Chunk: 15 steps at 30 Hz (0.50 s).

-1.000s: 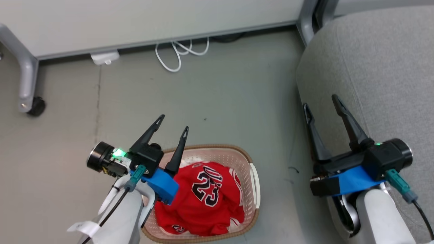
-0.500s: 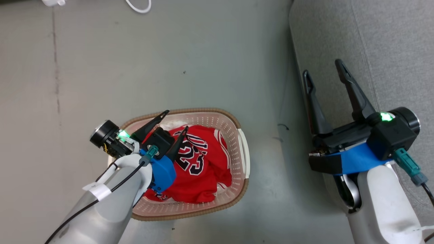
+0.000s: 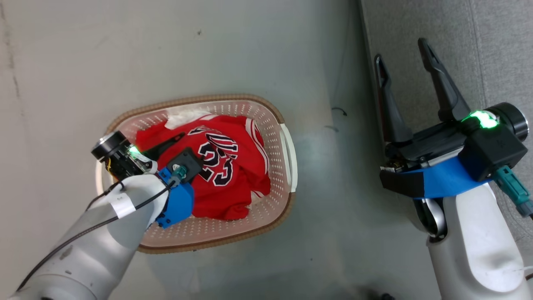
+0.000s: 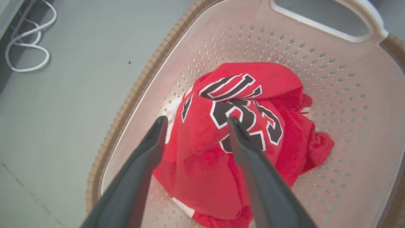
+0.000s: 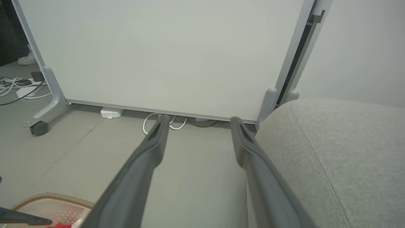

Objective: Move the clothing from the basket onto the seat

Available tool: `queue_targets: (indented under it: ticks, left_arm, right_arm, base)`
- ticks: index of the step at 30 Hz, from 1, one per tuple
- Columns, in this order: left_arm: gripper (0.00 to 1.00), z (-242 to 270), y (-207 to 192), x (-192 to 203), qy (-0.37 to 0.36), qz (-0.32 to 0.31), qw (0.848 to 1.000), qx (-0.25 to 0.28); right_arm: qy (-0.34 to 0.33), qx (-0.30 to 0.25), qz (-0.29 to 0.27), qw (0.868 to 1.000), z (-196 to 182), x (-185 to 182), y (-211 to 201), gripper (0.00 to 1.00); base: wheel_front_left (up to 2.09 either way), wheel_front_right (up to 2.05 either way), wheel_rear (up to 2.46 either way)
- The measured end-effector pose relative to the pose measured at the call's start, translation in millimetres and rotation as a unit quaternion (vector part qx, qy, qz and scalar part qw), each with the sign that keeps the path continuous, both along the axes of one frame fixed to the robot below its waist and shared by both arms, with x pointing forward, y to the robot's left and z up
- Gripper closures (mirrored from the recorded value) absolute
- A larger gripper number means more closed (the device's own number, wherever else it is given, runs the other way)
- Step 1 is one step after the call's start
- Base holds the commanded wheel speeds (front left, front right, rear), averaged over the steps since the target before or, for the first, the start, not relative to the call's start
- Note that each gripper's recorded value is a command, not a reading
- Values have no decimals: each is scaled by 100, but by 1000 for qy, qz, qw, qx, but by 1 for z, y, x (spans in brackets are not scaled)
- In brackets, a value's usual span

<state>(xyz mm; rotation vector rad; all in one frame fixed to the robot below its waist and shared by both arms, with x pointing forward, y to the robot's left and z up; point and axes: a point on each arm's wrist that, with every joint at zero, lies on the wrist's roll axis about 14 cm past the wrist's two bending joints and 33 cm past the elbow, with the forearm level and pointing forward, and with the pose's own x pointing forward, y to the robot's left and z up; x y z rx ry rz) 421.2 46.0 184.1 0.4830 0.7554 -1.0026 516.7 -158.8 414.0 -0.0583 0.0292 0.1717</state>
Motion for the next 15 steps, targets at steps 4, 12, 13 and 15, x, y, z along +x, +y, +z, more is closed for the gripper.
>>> queue_targets:
  ticks: [4,12,13,15]
  left_arm:
    - [0,-23,8,-1,23,-6,999,24]
    - [0,-63,22,-6,64,-32,994,77]
    - [0,-66,22,-2,64,-34,994,79]
    - [0,-74,22,1,67,-35,994,83]
  right_arm:
    - [11,-6,-3,1000,-14,4,-4,0]
    - [45,-24,-2,999,-50,3,-8,0]
    - [48,-25,-2,999,-53,3,-8,0]
    - [53,-29,-3,998,-60,3,-9,0]
  base:
    - [0,0,0]
    - [0,0,0]
    - [0,0,0]
    - [0,0,0]
